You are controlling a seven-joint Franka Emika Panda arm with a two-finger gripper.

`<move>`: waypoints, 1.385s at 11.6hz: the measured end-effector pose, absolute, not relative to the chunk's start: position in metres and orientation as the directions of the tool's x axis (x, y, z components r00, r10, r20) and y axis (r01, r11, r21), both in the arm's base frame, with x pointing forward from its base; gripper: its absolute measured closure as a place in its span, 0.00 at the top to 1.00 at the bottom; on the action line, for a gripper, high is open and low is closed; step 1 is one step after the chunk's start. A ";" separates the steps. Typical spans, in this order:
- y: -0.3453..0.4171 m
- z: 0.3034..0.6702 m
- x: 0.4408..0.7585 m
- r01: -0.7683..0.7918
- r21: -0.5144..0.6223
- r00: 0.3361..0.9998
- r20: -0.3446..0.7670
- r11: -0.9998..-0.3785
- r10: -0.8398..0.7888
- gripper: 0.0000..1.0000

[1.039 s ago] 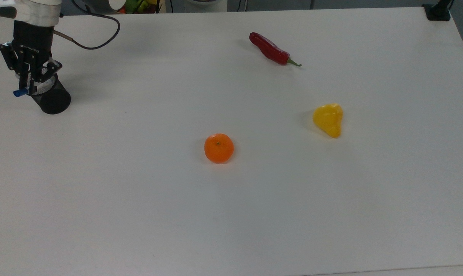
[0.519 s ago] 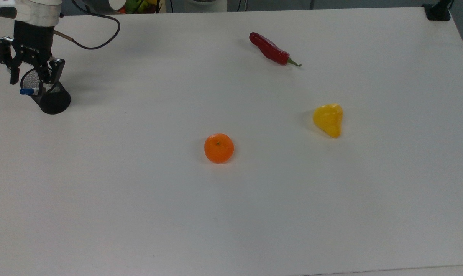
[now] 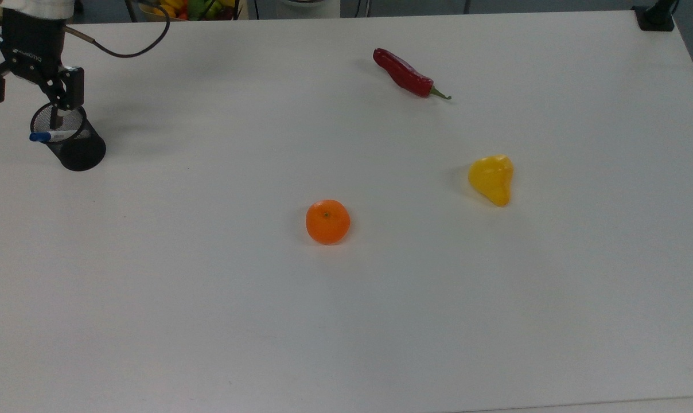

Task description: Place marker

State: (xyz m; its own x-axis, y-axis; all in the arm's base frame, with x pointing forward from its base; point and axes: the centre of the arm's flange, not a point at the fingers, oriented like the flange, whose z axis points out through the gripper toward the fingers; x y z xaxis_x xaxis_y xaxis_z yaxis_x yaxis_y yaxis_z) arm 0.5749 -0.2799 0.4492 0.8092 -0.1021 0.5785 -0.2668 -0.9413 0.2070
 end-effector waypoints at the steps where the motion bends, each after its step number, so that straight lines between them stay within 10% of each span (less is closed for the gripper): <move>1: -0.279 0.469 0.575 -0.281 0.176 0.823 0.549 -0.943 -0.143 1.00; 7: -0.184 0.553 0.584 -0.357 -0.019 0.856 0.392 -0.934 -0.336 1.00; 16: 0.001 0.595 0.571 -0.084 -0.016 0.989 0.117 -0.996 -0.085 1.00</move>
